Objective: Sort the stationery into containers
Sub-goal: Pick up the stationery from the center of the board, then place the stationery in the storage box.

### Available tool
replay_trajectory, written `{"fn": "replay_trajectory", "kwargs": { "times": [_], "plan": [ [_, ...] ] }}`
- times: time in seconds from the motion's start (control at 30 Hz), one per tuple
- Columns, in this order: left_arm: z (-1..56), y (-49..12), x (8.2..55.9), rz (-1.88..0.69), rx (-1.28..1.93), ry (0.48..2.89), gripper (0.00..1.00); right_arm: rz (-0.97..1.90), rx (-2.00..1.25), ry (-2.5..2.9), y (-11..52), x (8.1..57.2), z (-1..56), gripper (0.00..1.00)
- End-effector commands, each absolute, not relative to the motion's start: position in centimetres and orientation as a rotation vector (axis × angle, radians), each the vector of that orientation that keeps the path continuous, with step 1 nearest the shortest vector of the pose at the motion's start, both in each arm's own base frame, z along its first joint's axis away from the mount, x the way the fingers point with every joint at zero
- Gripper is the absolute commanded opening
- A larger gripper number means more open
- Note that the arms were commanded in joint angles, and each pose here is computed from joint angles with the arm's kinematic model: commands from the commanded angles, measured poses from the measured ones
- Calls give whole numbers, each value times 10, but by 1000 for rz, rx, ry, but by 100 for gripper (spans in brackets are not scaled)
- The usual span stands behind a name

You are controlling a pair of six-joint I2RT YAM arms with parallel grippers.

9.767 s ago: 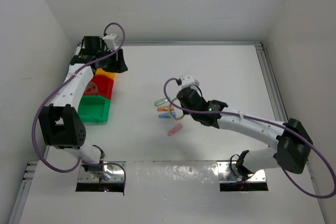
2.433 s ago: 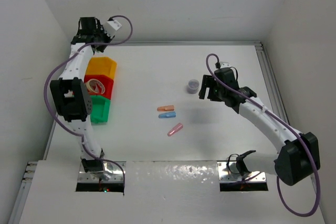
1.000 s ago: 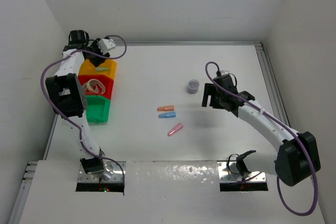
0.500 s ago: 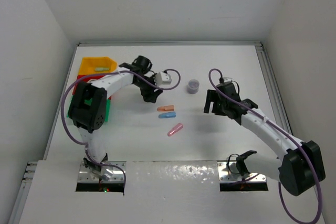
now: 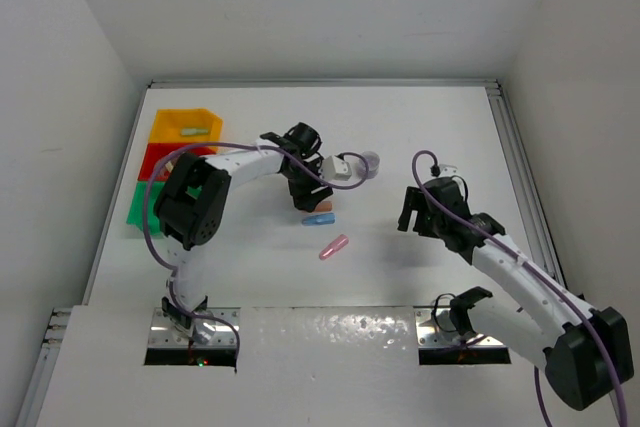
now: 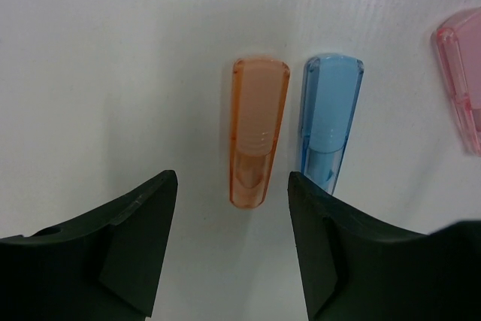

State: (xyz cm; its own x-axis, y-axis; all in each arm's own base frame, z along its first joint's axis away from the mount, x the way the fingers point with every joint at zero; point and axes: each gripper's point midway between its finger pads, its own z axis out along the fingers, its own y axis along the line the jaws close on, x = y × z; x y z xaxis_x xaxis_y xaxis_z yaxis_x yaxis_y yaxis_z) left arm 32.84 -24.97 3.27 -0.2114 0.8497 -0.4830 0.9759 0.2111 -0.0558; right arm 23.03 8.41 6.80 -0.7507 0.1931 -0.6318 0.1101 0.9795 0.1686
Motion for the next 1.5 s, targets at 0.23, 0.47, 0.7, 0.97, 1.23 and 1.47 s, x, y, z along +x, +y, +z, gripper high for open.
{"fn": "replay_trajectory", "kwargs": {
  "times": [0.23,0.47,0.7,0.97,1.23,1.47],
  "plan": [
    [11,-261,330,-399,1682,2176,53,134,242,2381,78,231,74,81],
    [-19,-240,329,-225,1671,2244,45,94,254,2364,70,229,77,82],
    [-37,-219,321,-201,1708,2323,0,69,266,2341,64,232,81,82],
    [4,-217,370,-340,1321,2432,0,52,234,2355,67,243,93,82],
    [143,-133,479,-254,488,2372,0,101,253,2318,74,252,98,82],
    [176,4,492,-253,-580,2260,0,119,259,2346,83,263,95,82]
  ]
}}
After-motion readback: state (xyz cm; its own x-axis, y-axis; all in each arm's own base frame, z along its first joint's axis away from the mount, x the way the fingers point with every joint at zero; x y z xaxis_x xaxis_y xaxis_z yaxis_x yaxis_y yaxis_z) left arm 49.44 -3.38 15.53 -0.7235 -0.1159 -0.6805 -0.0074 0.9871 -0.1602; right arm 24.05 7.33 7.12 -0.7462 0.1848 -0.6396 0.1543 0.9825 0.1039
